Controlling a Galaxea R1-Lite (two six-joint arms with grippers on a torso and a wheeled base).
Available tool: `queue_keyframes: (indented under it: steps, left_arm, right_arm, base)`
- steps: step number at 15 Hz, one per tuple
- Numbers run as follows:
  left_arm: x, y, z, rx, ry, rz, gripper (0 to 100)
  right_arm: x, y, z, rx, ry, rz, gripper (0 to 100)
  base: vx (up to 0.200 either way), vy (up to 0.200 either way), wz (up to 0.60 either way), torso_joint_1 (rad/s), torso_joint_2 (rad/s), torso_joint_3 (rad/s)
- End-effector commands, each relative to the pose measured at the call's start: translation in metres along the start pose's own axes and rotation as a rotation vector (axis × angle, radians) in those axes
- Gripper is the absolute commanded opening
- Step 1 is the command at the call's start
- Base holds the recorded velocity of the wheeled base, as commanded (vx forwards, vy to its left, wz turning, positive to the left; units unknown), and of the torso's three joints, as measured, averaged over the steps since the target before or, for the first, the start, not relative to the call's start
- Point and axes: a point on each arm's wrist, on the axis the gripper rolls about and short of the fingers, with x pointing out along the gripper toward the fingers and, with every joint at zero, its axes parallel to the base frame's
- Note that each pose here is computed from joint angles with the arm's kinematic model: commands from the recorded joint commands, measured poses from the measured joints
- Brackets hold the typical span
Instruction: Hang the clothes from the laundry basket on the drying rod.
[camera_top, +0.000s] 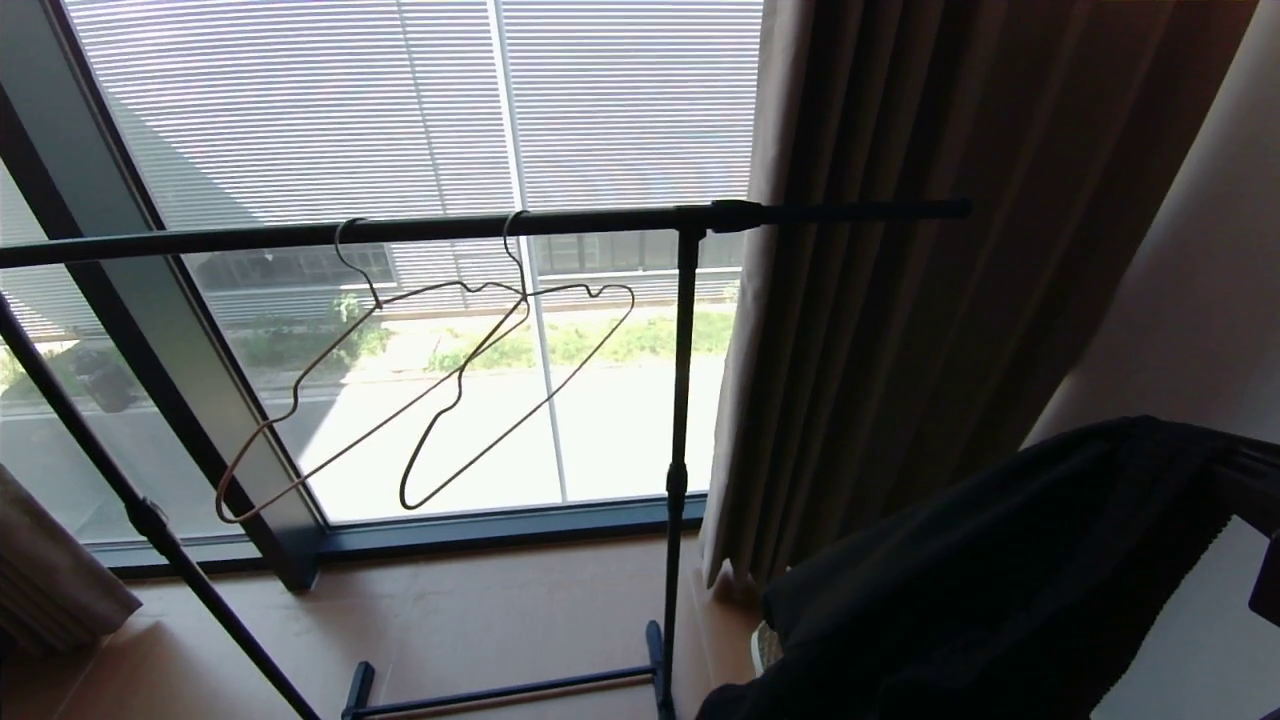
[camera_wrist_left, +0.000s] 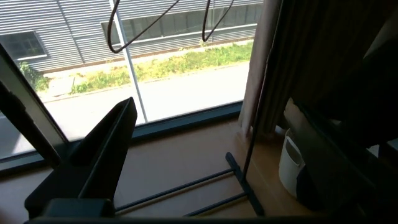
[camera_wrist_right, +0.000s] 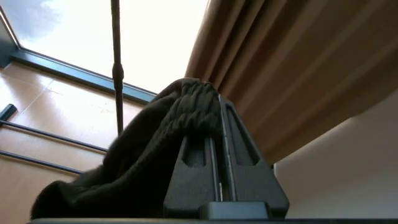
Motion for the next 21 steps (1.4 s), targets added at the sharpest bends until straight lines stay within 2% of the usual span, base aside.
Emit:
queue_keyframes:
  steps: [1, 2, 11, 17, 21]
  left_arm:
    - [0.0001, 0.0000, 0.0001, 0.000, 0.001, 0.001, 100]
    - [0.0001, 0.0000, 0.0001, 0.000, 0.001, 0.001, 100]
    - [0.0001, 0.0000, 0.0001, 0.001, 0.001, 0.001, 100]
    - [0.0001, 0.0000, 0.0001, 0.003, 0.001, 0.001, 100]
    - [0.0001, 0.0000, 0.0001, -0.002, 0.001, 0.002, 100]
  right_arm:
    - [-0.0004, -0.0001, 0.0002, 0.000, -0.002, -0.001, 0]
    - [-0.0004, -0.0001, 0.0002, 0.000, -0.002, -0.001, 0]
    - [-0.0008, -0.0002, 0.0003, 0.000, -0.004, -0.001, 0]
    - [-0.0029, -0.0004, -0.0009, 0.003, -0.017, -0.005, 0]
    - [-0.0023, 0.0001, -0.0025, 0.001, -0.009, -0.004, 0]
  base:
    - [-0.200, 0.000, 0.00, 0.012, 0.00, -0.012]
    - [-0.200, 0.200, 0.00, 0.002, 0.00, -0.012]
    - [0.000, 0.200, 0.00, -0.002, 0.00, 0.001]
    - [0.000, 0.000, 0.00, 0.000, 0.00, 0.000]
    - [0.000, 0.000, 0.00, 0.149, -0.33, -0.189]
